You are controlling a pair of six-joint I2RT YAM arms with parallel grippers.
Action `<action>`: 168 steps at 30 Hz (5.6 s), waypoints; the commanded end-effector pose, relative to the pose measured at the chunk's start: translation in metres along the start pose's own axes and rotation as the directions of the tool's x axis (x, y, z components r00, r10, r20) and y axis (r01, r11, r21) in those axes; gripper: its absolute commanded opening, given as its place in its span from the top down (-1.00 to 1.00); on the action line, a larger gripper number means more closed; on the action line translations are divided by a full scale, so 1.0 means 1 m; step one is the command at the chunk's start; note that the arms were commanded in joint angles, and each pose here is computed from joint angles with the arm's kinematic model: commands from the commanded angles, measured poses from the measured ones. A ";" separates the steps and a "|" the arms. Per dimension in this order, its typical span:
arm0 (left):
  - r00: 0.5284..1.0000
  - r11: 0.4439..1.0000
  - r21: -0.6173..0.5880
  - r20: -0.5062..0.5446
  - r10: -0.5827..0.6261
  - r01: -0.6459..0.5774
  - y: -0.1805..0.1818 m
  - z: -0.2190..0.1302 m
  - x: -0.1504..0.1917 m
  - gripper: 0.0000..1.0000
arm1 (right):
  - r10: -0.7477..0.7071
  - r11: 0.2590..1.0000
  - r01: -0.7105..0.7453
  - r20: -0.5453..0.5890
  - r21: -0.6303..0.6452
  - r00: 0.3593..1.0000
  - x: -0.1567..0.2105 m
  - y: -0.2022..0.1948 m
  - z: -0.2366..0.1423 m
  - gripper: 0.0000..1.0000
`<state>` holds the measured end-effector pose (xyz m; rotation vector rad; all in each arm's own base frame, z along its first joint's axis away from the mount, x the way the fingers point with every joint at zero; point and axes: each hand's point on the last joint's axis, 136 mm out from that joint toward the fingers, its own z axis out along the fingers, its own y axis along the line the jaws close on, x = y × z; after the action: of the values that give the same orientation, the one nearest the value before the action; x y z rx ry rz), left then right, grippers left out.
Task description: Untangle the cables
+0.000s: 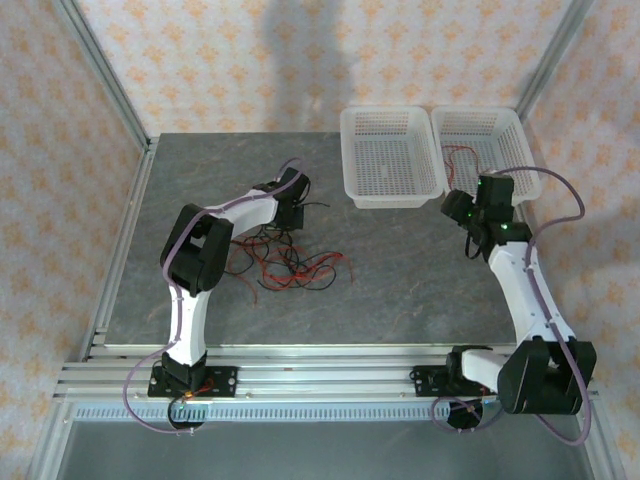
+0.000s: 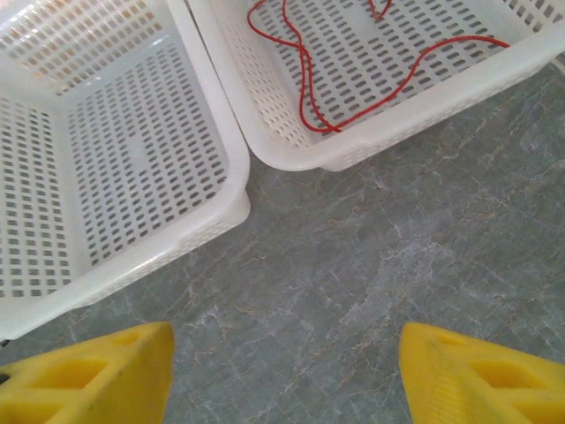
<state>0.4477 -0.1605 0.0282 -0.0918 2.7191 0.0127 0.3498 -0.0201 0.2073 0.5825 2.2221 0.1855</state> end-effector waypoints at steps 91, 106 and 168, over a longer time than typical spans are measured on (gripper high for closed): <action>0.685 0.921 0.322 0.723 -0.090 -0.219 -0.221 -0.180 -0.206 1.00 | -0.044 0.877 -0.110 -0.307 -0.467 0.951 0.225 0.116 -0.009 -0.26; 0.768 0.925 0.292 0.640 0.000 -0.244 -0.244 -0.083 -0.182 0.22 | -0.058 0.883 -0.098 -0.314 -0.460 0.948 0.228 0.113 -0.009 -0.27; 0.682 0.954 0.287 0.680 -0.269 0.090 0.011 -0.295 -0.036 -0.27 | -0.173 0.888 0.006 -0.322 -0.460 0.931 0.261 0.315 0.097 0.54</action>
<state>0.3662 -0.1594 0.3068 -0.2117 1.8977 -0.2501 0.3754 0.3723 0.0573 0.1710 2.4584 0.8178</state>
